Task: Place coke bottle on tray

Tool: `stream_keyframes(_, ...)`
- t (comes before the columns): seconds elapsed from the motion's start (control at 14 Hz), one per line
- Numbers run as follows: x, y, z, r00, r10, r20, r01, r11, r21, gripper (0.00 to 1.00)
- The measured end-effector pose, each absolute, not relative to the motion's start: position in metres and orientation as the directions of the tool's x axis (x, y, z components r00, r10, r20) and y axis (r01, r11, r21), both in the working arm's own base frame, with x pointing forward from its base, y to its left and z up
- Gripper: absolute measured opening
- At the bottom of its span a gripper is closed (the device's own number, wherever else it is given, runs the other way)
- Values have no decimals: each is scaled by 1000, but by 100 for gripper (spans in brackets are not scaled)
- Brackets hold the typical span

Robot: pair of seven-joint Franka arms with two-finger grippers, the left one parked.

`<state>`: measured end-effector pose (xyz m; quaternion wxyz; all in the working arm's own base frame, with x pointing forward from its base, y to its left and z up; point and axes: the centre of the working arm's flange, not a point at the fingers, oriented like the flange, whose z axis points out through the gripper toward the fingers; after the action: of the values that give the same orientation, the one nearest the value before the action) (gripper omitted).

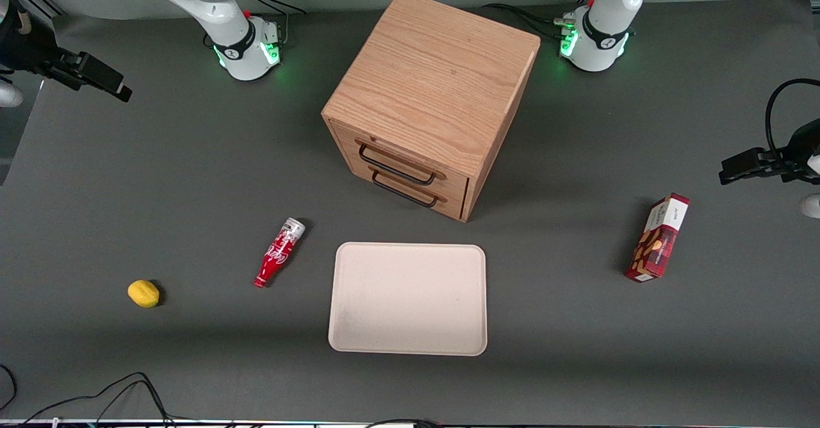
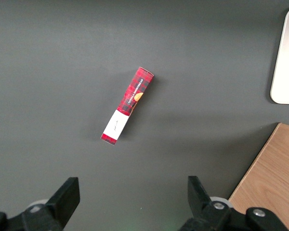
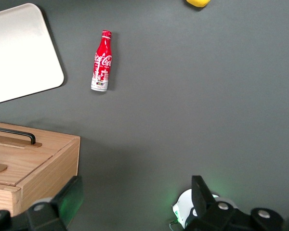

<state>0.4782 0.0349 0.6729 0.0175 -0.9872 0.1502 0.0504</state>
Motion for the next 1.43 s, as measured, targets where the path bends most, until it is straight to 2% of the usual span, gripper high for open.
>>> stream_keyframes(0.71,483,34,667,947,-295,-127,-298,-954,-13,100)
stream_keyframes(1.0,512,46,673,950,-296,-97,-299,-954,-27,100)
stream_keyframes(1.21,555,84,630,911,-398,-111,-403,-915,-22,100)
stream_keyframes(1.43,604,133,545,839,-524,-149,-532,-847,-19,100)
